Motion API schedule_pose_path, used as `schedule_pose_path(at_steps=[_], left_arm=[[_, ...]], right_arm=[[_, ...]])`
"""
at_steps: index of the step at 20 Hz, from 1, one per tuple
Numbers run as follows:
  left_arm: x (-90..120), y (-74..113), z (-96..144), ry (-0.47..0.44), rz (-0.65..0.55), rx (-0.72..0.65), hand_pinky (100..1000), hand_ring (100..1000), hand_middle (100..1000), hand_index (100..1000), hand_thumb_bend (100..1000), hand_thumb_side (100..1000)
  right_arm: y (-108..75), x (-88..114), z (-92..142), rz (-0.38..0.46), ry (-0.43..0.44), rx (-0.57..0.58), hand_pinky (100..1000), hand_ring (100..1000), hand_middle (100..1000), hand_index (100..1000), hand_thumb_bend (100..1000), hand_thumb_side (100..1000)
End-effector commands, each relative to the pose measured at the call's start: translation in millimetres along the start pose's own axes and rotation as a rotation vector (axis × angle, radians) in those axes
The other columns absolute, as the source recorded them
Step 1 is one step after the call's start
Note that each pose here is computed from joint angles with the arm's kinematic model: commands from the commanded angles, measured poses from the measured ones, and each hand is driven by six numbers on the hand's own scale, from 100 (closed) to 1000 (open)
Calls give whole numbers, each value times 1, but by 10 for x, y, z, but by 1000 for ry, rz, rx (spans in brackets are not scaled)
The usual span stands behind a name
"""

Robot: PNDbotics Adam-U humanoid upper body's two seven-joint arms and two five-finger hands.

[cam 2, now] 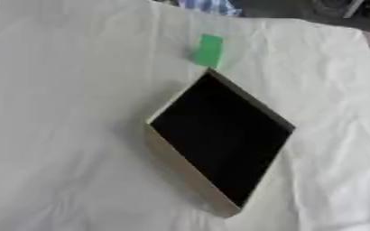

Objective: Pick up objects on the table and place them in the box.

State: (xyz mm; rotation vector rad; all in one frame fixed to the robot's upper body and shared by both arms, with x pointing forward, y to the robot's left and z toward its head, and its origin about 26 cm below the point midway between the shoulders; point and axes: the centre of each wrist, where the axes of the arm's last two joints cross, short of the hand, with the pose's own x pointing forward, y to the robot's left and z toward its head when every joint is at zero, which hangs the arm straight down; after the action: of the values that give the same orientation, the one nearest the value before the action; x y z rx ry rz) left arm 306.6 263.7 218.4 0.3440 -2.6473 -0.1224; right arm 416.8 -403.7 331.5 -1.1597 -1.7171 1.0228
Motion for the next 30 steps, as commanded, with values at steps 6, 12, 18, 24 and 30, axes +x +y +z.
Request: schedule_pose_path(at_steps=[6,12,18,24,30], left_arm=[[52,8,-33,-20,7,-23,551,630,631,746,100,610],[55,-11,-38,-21,18,-25,552,631,632,746,100,608],[57,-23,-38,-19,25,-33,552,630,632,746,100,610],[57,-24,-38,-15,27,-35,552,631,632,745,100,610],[56,-29,-33,-10,30,-35,552,631,632,745,100,610]], right_arm=[[118,-43,-175,49,-56,53,848,897,857,889,100,968],[161,167,-286,51,-181,182,861,914,887,918,100,960],[187,428,-407,52,-300,354,873,925,879,937,100,870],[231,562,-472,56,-347,503,882,935,885,948,204,680],[286,719,-540,44,-392,567,881,925,886,948,223,534]])
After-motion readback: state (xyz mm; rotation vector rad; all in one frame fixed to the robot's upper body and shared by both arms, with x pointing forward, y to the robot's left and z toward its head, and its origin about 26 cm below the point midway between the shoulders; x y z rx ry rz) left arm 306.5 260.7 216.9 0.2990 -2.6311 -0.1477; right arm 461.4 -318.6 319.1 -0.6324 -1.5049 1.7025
